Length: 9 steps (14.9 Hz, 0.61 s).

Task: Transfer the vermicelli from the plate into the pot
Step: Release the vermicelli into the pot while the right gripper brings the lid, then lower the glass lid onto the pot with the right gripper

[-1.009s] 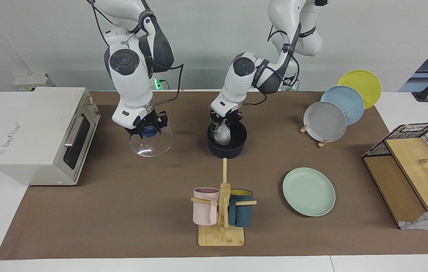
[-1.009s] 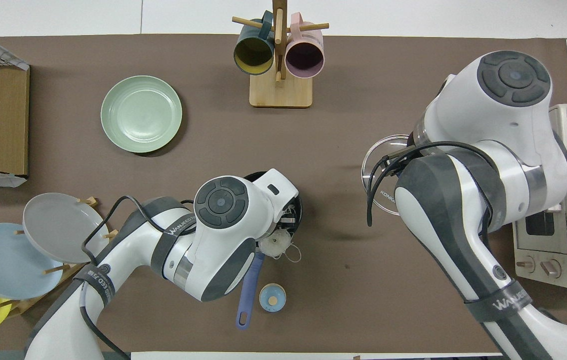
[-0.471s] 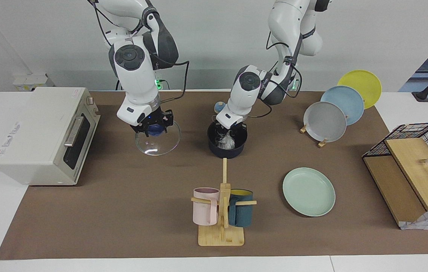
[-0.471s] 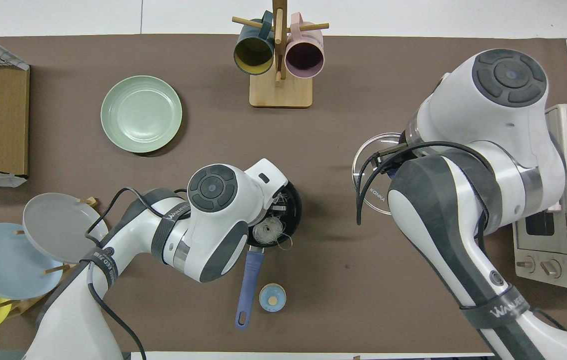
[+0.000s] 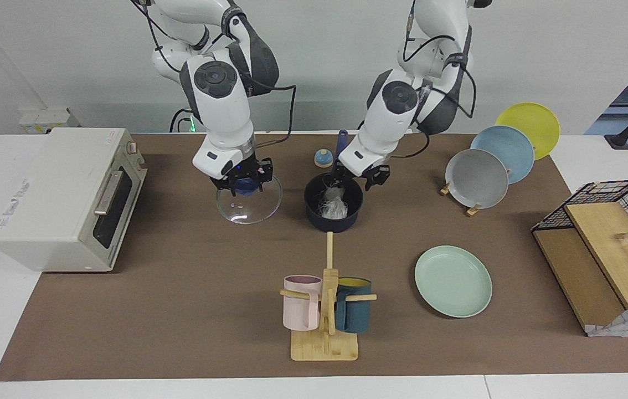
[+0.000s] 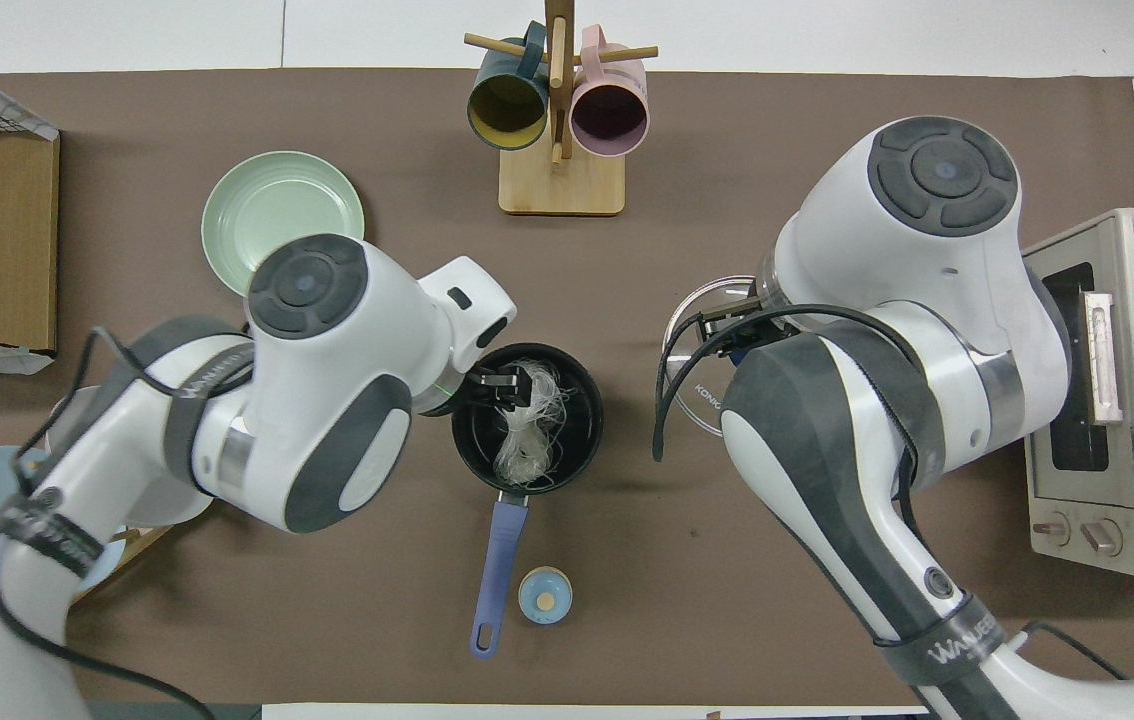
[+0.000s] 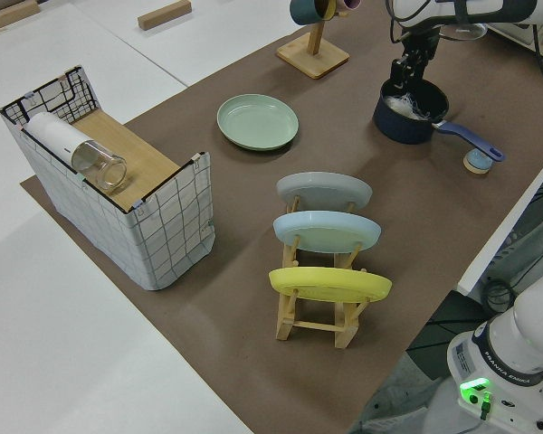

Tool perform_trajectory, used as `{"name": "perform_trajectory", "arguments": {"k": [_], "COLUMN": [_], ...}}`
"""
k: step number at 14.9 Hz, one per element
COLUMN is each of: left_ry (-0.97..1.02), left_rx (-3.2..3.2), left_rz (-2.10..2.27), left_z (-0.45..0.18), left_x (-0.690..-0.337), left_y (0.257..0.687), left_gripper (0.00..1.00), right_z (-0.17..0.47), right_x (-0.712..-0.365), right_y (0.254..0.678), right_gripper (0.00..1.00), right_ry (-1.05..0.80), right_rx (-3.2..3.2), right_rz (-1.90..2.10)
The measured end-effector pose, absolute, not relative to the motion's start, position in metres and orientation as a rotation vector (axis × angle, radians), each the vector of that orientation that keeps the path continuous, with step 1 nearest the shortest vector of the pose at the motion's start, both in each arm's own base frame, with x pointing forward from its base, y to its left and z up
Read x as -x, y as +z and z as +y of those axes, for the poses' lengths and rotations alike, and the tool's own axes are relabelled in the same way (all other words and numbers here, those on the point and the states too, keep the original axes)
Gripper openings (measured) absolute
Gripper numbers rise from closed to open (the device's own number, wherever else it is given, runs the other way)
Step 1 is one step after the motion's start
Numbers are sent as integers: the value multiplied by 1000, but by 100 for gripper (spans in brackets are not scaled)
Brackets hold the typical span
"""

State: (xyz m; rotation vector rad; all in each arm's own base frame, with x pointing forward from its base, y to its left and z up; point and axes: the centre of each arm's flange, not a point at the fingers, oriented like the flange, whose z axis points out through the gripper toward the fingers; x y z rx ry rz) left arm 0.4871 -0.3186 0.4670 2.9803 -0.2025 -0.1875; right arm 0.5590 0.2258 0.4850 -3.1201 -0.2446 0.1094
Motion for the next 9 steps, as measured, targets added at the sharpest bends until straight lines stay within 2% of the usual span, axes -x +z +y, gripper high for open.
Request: {"name": "perform_trajectory", "arguments": {"k": [1,4,9], "left_ry": [-179,-148,-104], "left_rx": [-2976,-2971,-3043], "left_rz": [-204,-198,-178], "left_z": [-298,-225,-155], "left_x": [-492,-502,-502], "left_y": [493,550,584], "left_gripper": [100,100,100], "right_z": [243,330,404], "right_x": [-554,-521,-495], "right_y": [486,497,491], "right_gripper": [66,66,66], "right_ry": [94,37,-47], "right_rx": [3121,3112,3106], "right_rz": [-219,-192,-244]}}
